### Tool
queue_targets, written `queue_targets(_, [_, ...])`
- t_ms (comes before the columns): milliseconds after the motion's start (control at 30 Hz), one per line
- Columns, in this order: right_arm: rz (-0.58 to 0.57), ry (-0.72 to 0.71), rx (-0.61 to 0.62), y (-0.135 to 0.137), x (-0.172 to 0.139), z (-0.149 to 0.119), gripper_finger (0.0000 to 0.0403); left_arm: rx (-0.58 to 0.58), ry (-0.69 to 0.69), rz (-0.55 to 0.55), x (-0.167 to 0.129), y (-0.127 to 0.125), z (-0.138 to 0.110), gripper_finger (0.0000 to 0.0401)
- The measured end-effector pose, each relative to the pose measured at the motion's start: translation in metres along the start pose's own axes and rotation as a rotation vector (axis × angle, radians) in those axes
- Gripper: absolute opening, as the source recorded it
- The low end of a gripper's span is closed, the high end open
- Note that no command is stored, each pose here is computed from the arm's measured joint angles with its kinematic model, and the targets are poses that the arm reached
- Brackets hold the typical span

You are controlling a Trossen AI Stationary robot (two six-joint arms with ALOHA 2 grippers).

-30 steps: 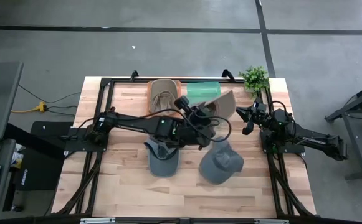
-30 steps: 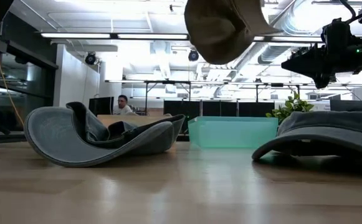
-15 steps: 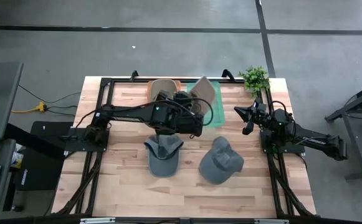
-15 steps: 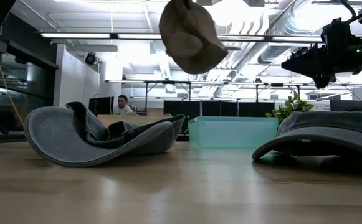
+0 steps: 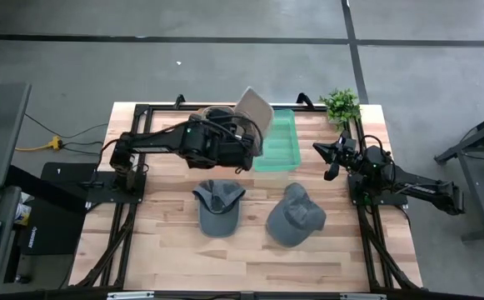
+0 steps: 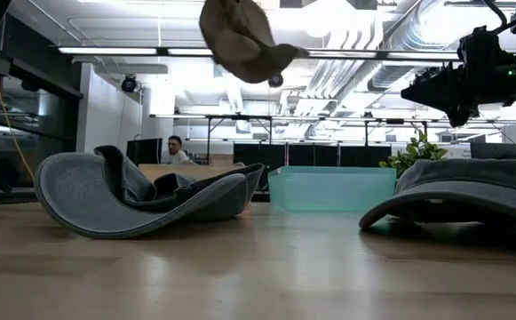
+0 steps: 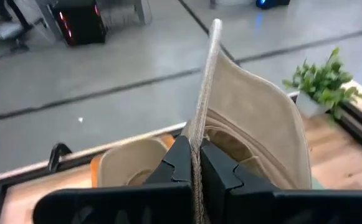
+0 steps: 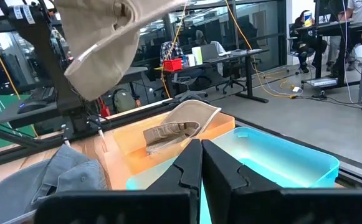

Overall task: Pick & Place hat
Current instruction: Put the brown cap into the orange bin

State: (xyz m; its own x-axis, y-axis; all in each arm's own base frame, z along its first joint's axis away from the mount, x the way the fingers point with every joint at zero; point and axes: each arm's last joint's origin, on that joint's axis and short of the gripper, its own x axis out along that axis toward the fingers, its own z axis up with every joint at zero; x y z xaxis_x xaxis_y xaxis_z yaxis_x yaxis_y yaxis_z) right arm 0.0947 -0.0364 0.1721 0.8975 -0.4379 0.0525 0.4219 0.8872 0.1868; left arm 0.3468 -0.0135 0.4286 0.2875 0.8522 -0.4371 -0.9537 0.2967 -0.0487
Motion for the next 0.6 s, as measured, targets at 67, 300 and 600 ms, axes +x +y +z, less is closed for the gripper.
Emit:
queue_targets(67, [0.000, 0.000, 0.000, 0.000, 0.000, 0.000, 0.0005, -0.001, 0.023, -0.010, 0.001, 0.004, 0.005, 0.0000])
queue_targets(300, [0.000, 0.000, 0.000, 0.000, 0.000, 0.000, 0.0005, -0.047, 0.071, -0.015, 0.013, 0.019, 0.024, 0.0000])
queue_targets(600, [0.000, 0.000, 0.000, 0.000, 0.000, 0.000, 0.0005, -0.123, 0.144, -0.175, 0.046, 0.018, 0.053, 0.0000])
